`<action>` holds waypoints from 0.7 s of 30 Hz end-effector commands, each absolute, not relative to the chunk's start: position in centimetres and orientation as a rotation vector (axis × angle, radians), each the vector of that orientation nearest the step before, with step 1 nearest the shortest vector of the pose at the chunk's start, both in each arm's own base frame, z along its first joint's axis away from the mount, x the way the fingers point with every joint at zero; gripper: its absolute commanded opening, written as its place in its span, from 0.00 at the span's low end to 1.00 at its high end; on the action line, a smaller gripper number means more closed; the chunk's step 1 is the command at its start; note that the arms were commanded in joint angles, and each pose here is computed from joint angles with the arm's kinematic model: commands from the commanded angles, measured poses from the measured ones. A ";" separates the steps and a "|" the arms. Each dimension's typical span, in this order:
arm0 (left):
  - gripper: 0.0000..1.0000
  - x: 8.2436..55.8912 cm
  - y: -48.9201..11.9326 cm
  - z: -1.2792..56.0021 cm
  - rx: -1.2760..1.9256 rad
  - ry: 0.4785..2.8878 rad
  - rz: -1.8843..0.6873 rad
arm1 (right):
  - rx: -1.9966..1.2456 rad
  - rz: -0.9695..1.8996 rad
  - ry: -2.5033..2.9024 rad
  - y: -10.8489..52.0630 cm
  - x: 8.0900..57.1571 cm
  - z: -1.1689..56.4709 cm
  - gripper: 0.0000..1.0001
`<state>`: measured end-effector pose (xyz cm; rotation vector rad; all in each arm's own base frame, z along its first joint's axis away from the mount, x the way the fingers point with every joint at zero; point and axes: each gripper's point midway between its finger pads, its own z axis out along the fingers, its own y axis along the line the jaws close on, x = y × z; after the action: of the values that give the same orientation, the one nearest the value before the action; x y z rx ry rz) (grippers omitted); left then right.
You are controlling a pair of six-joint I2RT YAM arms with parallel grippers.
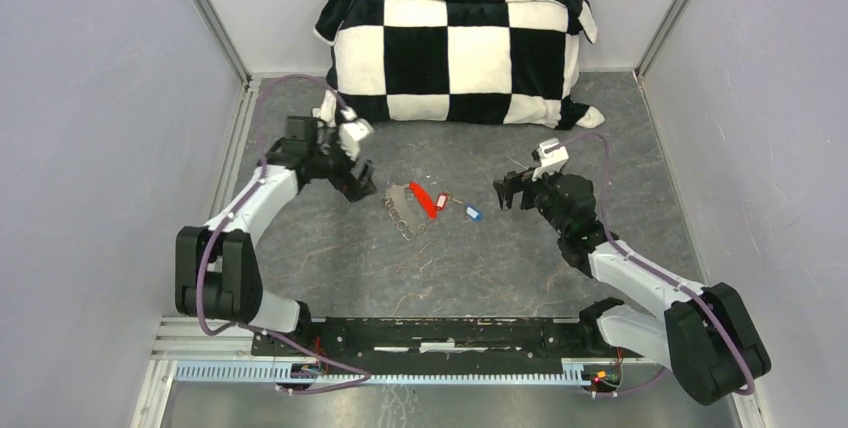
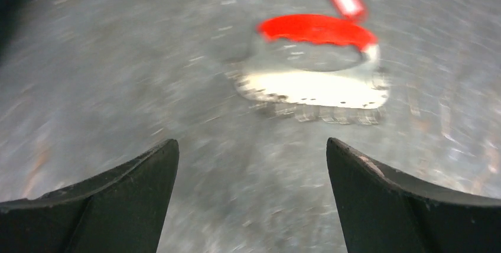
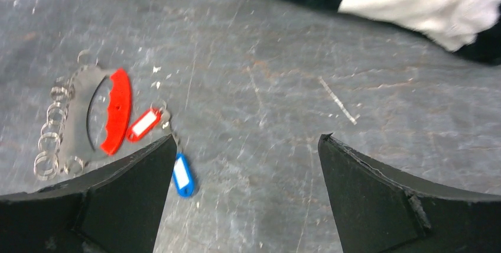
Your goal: Put the keys on the keyring
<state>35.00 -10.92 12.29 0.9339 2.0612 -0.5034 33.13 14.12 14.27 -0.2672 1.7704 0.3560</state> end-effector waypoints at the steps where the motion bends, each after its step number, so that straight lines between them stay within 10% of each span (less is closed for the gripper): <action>1: 1.00 29.0 -16.7 10.2 1.338 2.055 -0.668 | -0.360 0.377 1.809 15.0 31.1 12.8 0.98; 21: 0.84 26.4 -25.3 4.7 1.646 2.101 -0.825 | -0.436 0.511 1.764 15.9 27.3 12.1 0.98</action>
<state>24.60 -24.28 4.18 1.6515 2.1505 -0.8531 27.31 15.40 10.77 -0.4357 1.8255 0.4785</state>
